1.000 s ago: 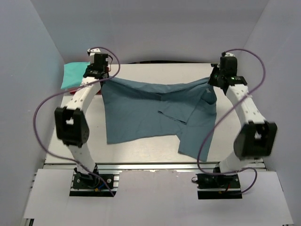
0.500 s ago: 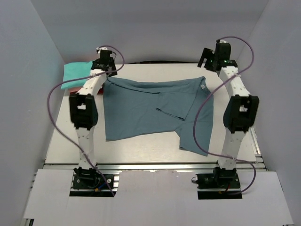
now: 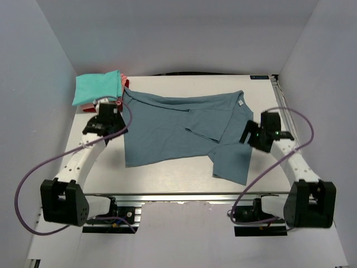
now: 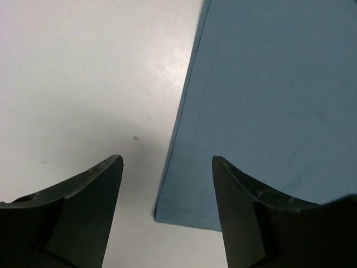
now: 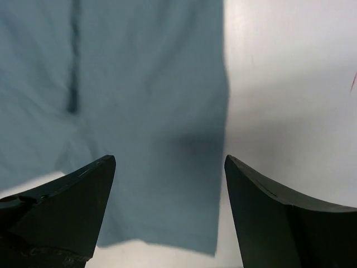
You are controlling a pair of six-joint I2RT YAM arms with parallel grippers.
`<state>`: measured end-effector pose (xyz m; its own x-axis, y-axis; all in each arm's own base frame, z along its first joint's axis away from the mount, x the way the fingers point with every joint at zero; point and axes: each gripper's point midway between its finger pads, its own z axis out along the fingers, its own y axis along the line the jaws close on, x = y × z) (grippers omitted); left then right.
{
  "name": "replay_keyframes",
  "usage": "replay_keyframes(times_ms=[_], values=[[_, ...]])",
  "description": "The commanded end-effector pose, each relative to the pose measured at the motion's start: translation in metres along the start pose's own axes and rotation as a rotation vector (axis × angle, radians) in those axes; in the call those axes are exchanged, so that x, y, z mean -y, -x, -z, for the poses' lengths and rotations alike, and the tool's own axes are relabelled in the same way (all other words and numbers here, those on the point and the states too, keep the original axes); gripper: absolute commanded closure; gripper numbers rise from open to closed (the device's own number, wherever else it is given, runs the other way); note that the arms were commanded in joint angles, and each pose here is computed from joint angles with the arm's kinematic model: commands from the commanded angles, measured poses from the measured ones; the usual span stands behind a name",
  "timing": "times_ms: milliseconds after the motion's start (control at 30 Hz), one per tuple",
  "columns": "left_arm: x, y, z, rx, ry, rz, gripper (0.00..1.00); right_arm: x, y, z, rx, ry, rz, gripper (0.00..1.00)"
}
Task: Fold and stack the t-shirts
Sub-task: Flatten out the tshirt
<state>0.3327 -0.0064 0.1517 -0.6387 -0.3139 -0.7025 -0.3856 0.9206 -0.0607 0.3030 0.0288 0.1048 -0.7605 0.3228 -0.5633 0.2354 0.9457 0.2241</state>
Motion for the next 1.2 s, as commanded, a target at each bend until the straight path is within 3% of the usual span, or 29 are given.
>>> replay_keyframes(times_ms=[0,200,400,633,1167], values=[[0.006,-0.056,0.015,-0.102,-0.063,0.05,0.24,0.012,-0.038,0.012,-0.039,-0.042,-0.066,0.14],[-0.007,-0.112,0.012,-0.174,-0.033,0.082,0.23,0.039,-0.086,0.015,-0.099,-0.148,-0.101,0.12],[-0.004,-0.15,0.005,-0.219,-0.013,0.092,0.22,0.047,-0.096,0.019,-0.118,-0.224,-0.148,0.11],[0.005,-0.16,0.005,-0.202,-0.023,0.125,0.22,0.043,-0.132,0.01,-0.17,-0.249,-0.236,0.11],[-0.012,-0.174,-0.014,-0.168,0.066,0.123,0.22,0.037,-0.169,0.012,-0.209,-0.301,-0.214,0.11]])
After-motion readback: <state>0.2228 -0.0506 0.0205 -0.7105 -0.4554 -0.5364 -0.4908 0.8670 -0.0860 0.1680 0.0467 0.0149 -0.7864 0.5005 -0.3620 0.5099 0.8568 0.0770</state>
